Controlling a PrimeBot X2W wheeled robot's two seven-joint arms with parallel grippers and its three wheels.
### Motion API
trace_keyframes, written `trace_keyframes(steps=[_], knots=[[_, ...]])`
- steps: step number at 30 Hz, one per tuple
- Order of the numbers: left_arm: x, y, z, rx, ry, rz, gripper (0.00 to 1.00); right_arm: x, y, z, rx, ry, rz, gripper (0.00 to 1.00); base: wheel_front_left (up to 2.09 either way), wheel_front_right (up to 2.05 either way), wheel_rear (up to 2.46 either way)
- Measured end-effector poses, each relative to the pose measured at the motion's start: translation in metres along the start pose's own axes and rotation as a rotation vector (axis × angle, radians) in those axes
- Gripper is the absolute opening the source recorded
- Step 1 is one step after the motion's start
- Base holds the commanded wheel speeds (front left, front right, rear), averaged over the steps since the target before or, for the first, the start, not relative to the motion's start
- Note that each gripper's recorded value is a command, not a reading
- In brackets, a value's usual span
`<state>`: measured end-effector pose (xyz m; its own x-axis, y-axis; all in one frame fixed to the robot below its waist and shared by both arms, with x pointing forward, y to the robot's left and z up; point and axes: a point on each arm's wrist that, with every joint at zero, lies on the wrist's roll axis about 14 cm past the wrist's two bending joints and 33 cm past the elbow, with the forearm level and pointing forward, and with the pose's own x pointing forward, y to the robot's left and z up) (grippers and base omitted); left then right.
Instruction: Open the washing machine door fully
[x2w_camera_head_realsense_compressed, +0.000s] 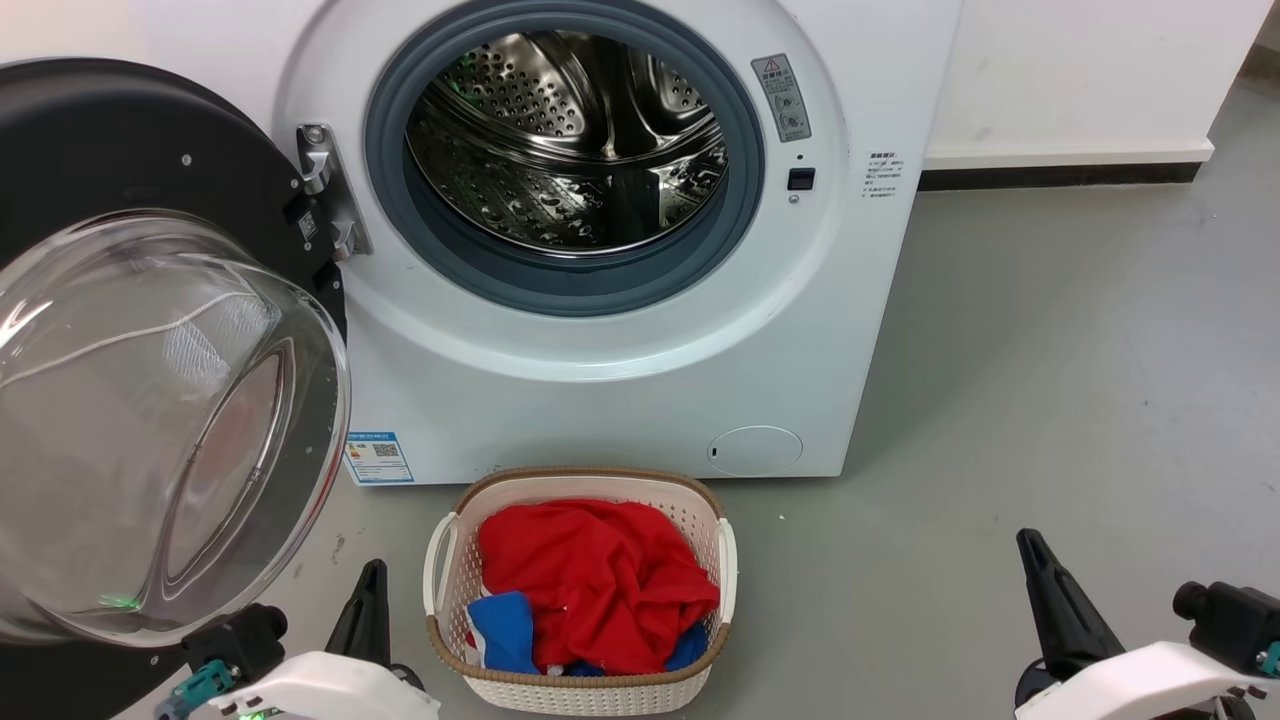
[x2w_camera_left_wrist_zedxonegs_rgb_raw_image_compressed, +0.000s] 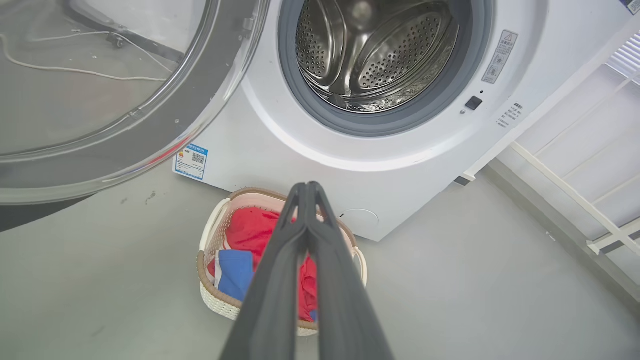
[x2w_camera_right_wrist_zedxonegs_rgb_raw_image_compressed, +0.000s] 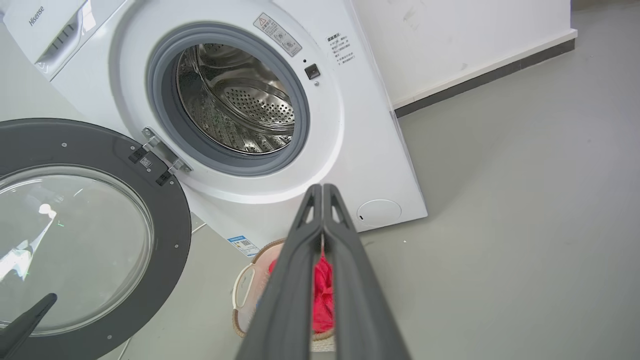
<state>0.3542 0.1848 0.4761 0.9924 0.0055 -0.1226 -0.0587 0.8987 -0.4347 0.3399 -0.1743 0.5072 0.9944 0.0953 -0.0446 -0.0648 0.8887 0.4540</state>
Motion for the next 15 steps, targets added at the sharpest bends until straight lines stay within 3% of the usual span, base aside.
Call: trace_keyframes(steps=[15], knots=[[0.0074, 0.0018, 0.0033, -0.238, 0.018, 0.012, 0.0, 0.0084, -0.0052, 0.0021, 0.231, -0.015, -0.008, 0.0, 0.0, 0.0, 0.0]])
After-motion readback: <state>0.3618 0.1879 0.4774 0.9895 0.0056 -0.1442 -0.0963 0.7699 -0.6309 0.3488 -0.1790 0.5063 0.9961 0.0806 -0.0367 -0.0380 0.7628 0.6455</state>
